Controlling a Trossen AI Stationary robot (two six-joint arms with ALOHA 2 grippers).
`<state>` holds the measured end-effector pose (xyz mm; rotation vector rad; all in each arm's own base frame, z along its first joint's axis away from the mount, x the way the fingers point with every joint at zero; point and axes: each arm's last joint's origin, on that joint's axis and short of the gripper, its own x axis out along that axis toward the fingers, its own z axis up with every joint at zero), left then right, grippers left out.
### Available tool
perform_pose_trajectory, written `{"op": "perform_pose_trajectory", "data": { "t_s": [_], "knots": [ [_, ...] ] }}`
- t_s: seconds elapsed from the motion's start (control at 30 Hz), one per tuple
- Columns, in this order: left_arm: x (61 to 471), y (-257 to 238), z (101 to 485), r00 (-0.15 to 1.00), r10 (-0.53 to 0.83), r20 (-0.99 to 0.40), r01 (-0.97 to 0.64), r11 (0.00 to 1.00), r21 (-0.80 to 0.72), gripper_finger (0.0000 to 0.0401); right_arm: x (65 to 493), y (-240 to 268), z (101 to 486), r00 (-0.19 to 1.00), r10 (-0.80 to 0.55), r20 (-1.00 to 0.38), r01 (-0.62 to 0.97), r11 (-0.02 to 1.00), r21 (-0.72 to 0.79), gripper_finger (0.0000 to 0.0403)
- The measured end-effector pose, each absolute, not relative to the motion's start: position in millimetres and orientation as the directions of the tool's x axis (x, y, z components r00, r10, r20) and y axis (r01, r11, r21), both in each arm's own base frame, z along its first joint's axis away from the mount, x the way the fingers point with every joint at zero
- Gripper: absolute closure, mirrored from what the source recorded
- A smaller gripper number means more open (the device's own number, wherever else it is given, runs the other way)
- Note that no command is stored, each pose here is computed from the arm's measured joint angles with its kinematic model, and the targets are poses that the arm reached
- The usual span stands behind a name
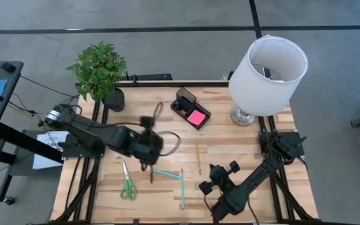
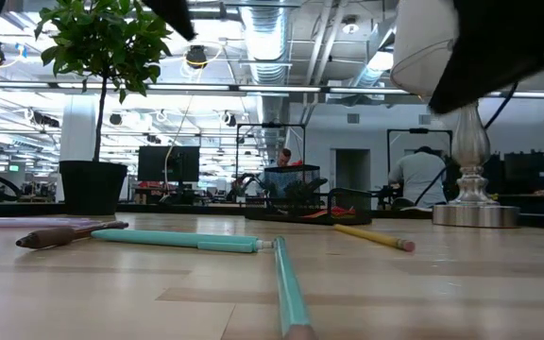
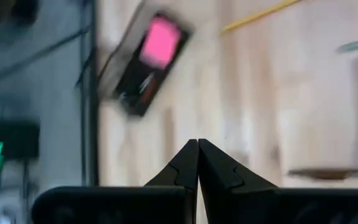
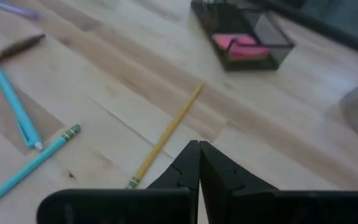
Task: Pick and place office supplies into organizer
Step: Put the yellow pencil into the desk organizer
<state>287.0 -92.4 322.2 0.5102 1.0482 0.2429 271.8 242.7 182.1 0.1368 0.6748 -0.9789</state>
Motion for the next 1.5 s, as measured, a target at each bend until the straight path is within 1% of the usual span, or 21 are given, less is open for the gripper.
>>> {"op": "perform_pose_trajectory", "data": {
  "t_s": [0.07, 0.17, 0.27, 0.33, 0.47, 0.57, 0.7, 0.8, 0.93, 1.03, 1.13, 1.2, 1.27, 1.33, 1.43, 1.5],
  "knots": [
    [308, -101, 310, 0.533, 0.343, -0.773, 0.17, 0.852, 0.496, 0.0401, 262, 251, 192, 0.383, -0.728, -0.569, 0.802, 0.567, -0.186, 0.0402],
    [342, -113, 286, 0.578, 0.145, -0.803, 0.382, 0.822, 0.423, 0.0401, 251, 265, 201, 0.417, -0.707, -0.571, 0.797, 0.586, -0.144, 0.0403],
    [370, -121, 257, 0.579, -0.042, -0.814, 0.562, 0.745, 0.36, 0.0394, 242, 278, 207, 0.455, -0.675, -0.58, 0.777, 0.619, -0.111, 0.0403],
    [386, -121, 236, 0.557, -0.112, -0.823, 0.644, 0.683, 0.343, 0.0384, 235, 284, 209, 0.475, -0.661, -0.582, 0.769, 0.633, -0.091, 0.0403],
    [414, -114, 197, 0.558, -0.189, -0.808, 0.676, 0.669, 0.31, 0.0357, 224, 294, 209, 0.503, -0.64, -0.581, 0.757, 0.65, -0.061, 0.0403],
    [429, -110, 171, 0.575, -0.189, -0.796, 0.676, 0.657, 0.333, 0.034, 219, 298, 209, 0.513, -0.631, -0.582, 0.747, 0.662, -0.06, 0.0403],
    [441, -110, 153, 0.616, -0.193, -0.763, 0.699, 0.58, 0.418, 0.0326, 218, 299, 209, 0.515, -0.629, -0.582, 0.745, 0.665, -0.059, 0.0403],
    [445, -108, 147, 0.628, -0.198, -0.752, 0.702, 0.561, 0.438, 0.0321, 218, 298, 209, 0.515, -0.63, -0.582, 0.745, 0.664, -0.059, 0.0403],
    [449, -99, 152, 0.662, -0.178, -0.728, 0.661, 0.597, 0.454, 0.0321, 220, 297, 209, 0.501, -0.632, -0.592, 0.759, 0.649, -0.051, 0.0403],
    [447, -87, 164, 0.686, -0.044, -0.726, 0.572, 0.648, 0.502, 0.0321, 227, 296, 206, 0.468, -0.614, -0.636, 0.787, 0.617, -0.018, 0.0403],
    [441, -72, 188, 0.7, 0.112, -0.705, 0.432, 0.72, 0.543, 0.0321, 237, 295, 198, 0.39, -0.568, -0.725, 0.781, 0.621, -0.066, 0.0403],
    [433, -63, 208, 0.701, 0.141, -0.699, 0.37, 0.767, 0.525, 0.0321, 246, 291, 195, 0.322, -0.526, -0.787, 0.774, 0.625, -0.102, 0.0401],
    [423, -54, 233, 0.711, 0.138, -0.69, 0.32, 0.809, 0.492, 0.0321, 254, 285, 194, 0.282, -0.511, -0.812, 0.785, 0.609, -0.111, 0.0394],
    [408, -46, 260, 0.723, 0.139, -0.677, 0.271, 0.845, 0.462, 0.0321, 263, 280, 194, 0.313, -0.514, -0.799, 0.774, 0.625, -0.099, 0.0386],
    [382, -33, 301, 0.746, 0.153, -0.648, 0.185, 0.887, 0.422, 0.0321, 276, 280, 196, 0.451, -0.537, -0.713, 0.734, 0.678, -0.046, 0.0374],
    [362, -26, 328, 0.772, 0.163, -0.615, 0.128, 0.907, 0.401, 0.0321, 279, 281, 198, 0.53, -0.564, -0.633, 0.729, 0.685, 0.0, 0.0367]
  ]
}}
